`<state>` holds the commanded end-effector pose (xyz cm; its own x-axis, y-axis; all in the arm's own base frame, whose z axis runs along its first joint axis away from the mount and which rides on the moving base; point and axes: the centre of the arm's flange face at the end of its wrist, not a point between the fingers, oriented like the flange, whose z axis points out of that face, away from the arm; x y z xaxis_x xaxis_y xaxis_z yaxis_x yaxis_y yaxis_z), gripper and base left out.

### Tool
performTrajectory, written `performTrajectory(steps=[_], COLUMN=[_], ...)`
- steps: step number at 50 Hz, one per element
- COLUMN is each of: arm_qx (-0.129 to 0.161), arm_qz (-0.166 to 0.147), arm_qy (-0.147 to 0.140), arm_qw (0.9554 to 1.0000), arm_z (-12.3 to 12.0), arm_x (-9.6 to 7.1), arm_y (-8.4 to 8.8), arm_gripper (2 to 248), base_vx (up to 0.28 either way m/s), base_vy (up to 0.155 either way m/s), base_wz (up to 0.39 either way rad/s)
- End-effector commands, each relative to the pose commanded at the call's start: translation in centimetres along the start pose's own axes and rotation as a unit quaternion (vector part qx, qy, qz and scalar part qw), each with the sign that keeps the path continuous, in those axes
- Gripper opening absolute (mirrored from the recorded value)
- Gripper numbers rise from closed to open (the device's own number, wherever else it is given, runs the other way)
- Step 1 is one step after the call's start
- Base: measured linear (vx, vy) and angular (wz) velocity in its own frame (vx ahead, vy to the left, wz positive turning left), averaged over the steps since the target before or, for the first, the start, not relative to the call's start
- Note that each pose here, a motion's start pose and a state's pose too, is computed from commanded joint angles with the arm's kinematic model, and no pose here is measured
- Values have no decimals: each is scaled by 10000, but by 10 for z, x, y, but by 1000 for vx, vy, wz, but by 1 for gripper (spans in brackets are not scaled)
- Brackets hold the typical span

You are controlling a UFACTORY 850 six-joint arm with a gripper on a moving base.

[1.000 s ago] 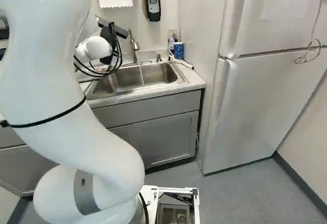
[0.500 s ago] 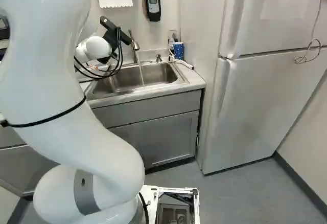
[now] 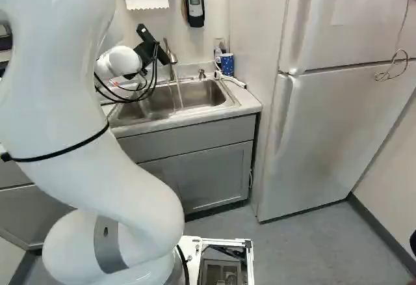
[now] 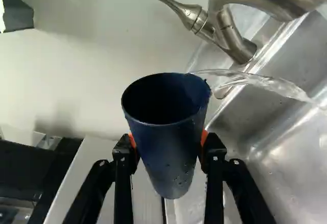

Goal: Rinse the cup and place it in the tray

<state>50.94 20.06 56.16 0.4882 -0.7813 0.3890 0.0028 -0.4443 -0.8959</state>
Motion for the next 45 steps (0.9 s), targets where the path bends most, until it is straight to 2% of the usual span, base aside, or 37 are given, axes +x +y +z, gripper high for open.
performTrajectory(steps=[11, 22, 34, 45], arm_qx=[0, 0, 0, 0], arm_qz=[577, 1153, 1776, 2342], arm_qy=[0, 0, 0, 0], arm_qw=[9983, 9933, 9841, 9722], arm_z=[0, 0, 0, 0], arm_x=[0, 0, 0, 0], arm_y=[0, 0, 0, 0], arm_gripper=[125, 125, 125, 125], base_vx=[0, 0, 0, 0], base_vy=[0, 0, 0, 0], base_wz=[0, 0, 0, 0])
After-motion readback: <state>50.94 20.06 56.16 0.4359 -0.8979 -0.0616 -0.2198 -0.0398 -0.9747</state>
